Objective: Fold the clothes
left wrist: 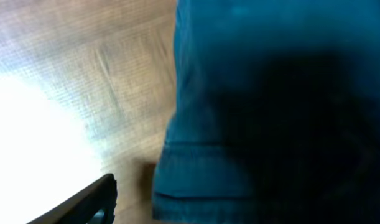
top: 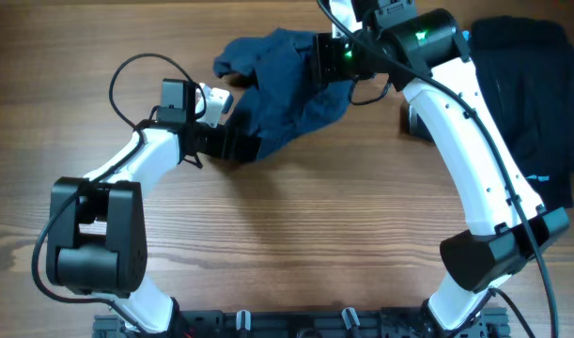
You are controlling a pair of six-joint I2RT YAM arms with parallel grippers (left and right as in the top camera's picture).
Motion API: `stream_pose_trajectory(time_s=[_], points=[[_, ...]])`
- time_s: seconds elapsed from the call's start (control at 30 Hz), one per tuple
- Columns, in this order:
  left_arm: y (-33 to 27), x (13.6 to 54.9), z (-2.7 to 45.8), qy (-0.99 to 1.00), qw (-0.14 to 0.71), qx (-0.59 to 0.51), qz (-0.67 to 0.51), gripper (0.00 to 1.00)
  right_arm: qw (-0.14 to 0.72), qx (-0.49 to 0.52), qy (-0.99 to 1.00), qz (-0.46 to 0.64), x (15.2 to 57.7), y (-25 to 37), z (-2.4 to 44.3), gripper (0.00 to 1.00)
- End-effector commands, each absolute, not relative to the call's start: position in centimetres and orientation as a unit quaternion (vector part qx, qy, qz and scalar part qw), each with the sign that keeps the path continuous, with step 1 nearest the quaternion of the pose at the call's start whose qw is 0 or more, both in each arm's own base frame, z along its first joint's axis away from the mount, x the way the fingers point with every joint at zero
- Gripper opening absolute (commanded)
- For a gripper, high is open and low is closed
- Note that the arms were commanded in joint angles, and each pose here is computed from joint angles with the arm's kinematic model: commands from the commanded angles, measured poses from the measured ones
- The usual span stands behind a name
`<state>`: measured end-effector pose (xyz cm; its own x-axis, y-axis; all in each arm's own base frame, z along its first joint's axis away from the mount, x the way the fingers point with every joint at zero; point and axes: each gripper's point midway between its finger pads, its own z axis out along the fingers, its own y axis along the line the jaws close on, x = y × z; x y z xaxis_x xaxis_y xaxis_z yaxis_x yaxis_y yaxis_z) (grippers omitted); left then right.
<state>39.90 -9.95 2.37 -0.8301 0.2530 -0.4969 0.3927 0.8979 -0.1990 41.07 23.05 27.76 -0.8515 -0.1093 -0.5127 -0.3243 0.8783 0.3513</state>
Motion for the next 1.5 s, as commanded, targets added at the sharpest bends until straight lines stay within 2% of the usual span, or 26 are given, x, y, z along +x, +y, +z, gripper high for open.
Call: stream_pose_trajectory(time_s=[0.0, 0.07, 0.1, 0.13, 0.23, 0.27, 0.3, 0.33, 0.5, 0.77, 0.97, 1.13, 1.2, 1.23, 1.37, 1.47], points=[[-11.1, 41.0, 2.6, 0.931, 0.266, 0.191, -0.161, 0.74, 0.261, -0.125, 0.930, 0.225, 41.3, 23.1, 28.8, 0.04], [-11.8, 41.8, 3.0, 0.926, 0.282, 0.187, -0.165, 0.71, 0.261, -0.125, 0.930, 0.225, 41.3, 23.1, 28.8, 0.04], [-12.4, 41.9, 3.1, 0.923, 0.287, 0.193, -0.171, 0.64, 0.262, -0.125, 0.930, 0.225, 41.3, 23.1, 28.9, 0.04], [-13.3, 41.8, 3.3, 0.918, 0.289, 0.202, -0.181, 0.52, 0.264, -0.125, 0.929, 0.225, 41.4, 23.1, 28.9, 0.04], [-15.1, 41.2, 2.9, 0.914, 0.283, 0.219, -0.193, 0.32, 0.269, -0.125, 0.928, 0.227, 41.6, 23.2, 29.1, 0.04], [-15.8, 40.8, 2.5, 0.915, 0.275, 0.219, -0.198, 0.22, 0.269, -0.126, 0.928, 0.227, 41.6, 23.2, 29.1, 0.04], [-16.4, 40.5, 2.2, 0.916, 0.269, 0.221, -0.201, 0.06, 0.269, -0.125, 0.928, 0.227, 41.6, 23.2, 29.1, 0.04], [-16.8, 40.3, 2.0, 0.918, 0.263, 0.217, -0.204, 0.04, 0.269, -0.126, 0.928, 0.227, 41.6, 23.2, 29.1, 0.04], [-14.3, 41.7, 3.3, 0.935, 0.276, 0.118, -0.186, 0.04, 0.268, -0.126, 0.928, 0.227, 41.6, 23.2, 29.0, 0.04], [-5.3, 43.3, 12.5, 0.917, 0.367, -0.062, -0.142, 0.04, 0.258, -0.126, 0.932, 0.223, 41.1, 23.0, 28.7, 0.04], [-0.1, 41.4, 19.2, 0.890, 0.437, -0.117, -0.056, 0.04, 0.243, -0.117, 0.938, 0.216, 40.8, 22.1, 28.2, 0.04], [2.0, 38.9, 24.6, 0.858, 0.493, -0.140, -0.029, 0.04, 0.229, -0.081, 0.955, 0.171, 41.3, 17.9, 27.1, 0.05], [2.0, 38.1, 26.1, 0.849, 0.509, -0.140, -0.032, 0.04, 0.225, -0.066, 0.959, 0.160, 41.7, 16.1, 26.9, 0.29], [2.0, 37.5, 27.0, 0.843, 0.518, -0.139, -0.033, 0.04, 0.224, -0.056, 0.960, 0.158, 41.8, 15.3, 26.8, 0.46], [1.9, 36.5, 28.0, 0.838, 0.526, -0.138, -0.035, 0.04, 0.203, -0.070, 0.961, 0.175, 41.0, 14.9, 26.5, 0.64], [1.7, 36.3, 27.5, 0.844, 0.517, -0.138, -0.036, 0.04, 0.184, -0.100, 0.957, 0.199, 39.8, 16.4, 26.4, 0.69]])
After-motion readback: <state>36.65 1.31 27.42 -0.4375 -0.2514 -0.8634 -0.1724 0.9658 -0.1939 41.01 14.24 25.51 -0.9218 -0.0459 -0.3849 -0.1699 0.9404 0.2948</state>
